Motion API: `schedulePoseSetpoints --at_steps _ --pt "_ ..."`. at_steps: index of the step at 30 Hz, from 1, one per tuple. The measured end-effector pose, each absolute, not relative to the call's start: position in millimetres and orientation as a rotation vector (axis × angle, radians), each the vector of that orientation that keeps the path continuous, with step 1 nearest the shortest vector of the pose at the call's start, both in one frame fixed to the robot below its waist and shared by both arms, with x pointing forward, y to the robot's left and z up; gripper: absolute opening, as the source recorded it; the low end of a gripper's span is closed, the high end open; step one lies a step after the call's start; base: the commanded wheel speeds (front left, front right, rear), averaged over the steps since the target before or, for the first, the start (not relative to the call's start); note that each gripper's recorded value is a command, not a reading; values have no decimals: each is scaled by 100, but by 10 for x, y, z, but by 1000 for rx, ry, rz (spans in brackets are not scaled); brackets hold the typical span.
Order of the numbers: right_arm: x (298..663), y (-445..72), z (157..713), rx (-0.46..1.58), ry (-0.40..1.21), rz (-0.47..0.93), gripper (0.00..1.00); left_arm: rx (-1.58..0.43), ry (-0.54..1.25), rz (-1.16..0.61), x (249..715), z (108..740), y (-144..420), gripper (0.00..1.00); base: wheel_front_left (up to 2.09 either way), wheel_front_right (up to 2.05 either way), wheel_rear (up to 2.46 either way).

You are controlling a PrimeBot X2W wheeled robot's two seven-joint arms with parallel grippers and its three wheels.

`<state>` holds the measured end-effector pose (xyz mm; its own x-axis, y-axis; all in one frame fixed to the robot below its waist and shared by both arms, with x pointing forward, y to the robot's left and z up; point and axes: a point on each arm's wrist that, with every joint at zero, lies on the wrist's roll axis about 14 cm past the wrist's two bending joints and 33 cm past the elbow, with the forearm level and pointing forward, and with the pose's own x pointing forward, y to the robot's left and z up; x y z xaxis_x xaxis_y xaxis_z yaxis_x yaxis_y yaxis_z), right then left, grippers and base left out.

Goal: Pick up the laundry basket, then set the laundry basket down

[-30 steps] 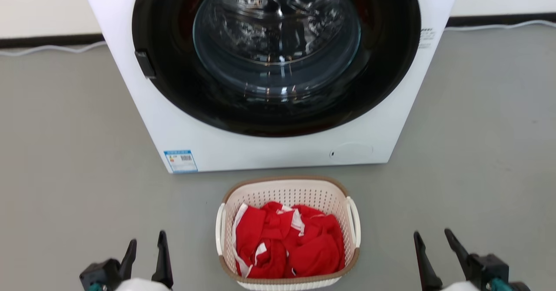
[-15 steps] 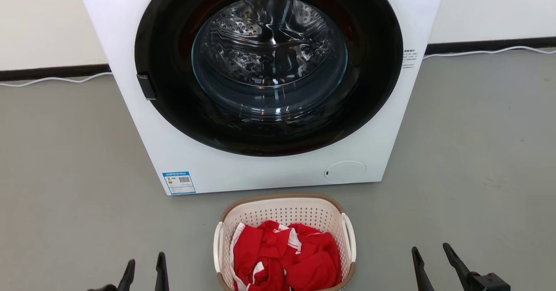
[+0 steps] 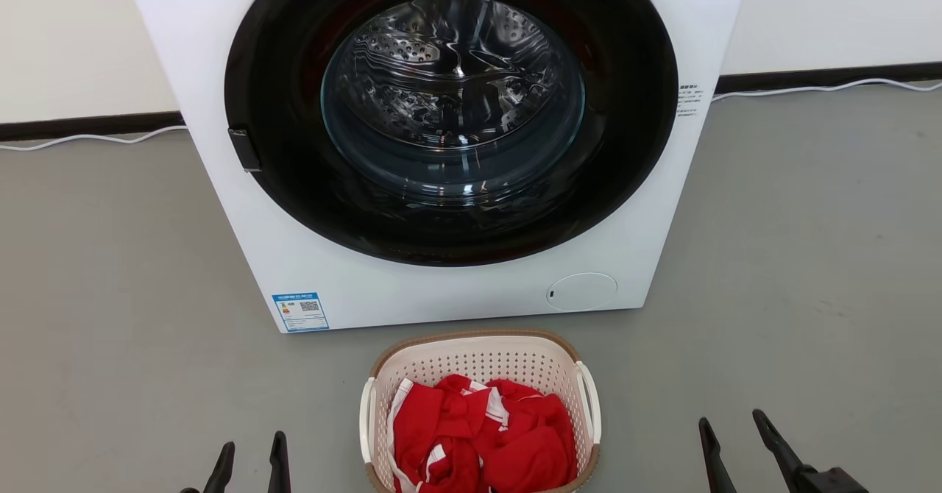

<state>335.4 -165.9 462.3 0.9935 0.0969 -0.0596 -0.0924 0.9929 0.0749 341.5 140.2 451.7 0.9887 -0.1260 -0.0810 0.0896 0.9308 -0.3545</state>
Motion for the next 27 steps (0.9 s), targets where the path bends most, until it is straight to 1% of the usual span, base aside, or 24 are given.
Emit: schedulePoseSetpoints --at_steps 6,7,13,27 --pt "3315 -1686 4592 67 72 87 100 -367 100 -114 3421 4528 1393 100 0 0 0" --pt "3315 -1688 4595 67 71 86 0 -369 99 -114 3422 4530 1391 0 0 0 0" --pt "3185 -1640 4336 99 157 80 0 -391 184 -94 3289 4277 1353 0 0 0 0" --pt "3207 -1703 4321 261 172 27 0 -514 215 -41 3285 4231 1430 0 0 0 0"
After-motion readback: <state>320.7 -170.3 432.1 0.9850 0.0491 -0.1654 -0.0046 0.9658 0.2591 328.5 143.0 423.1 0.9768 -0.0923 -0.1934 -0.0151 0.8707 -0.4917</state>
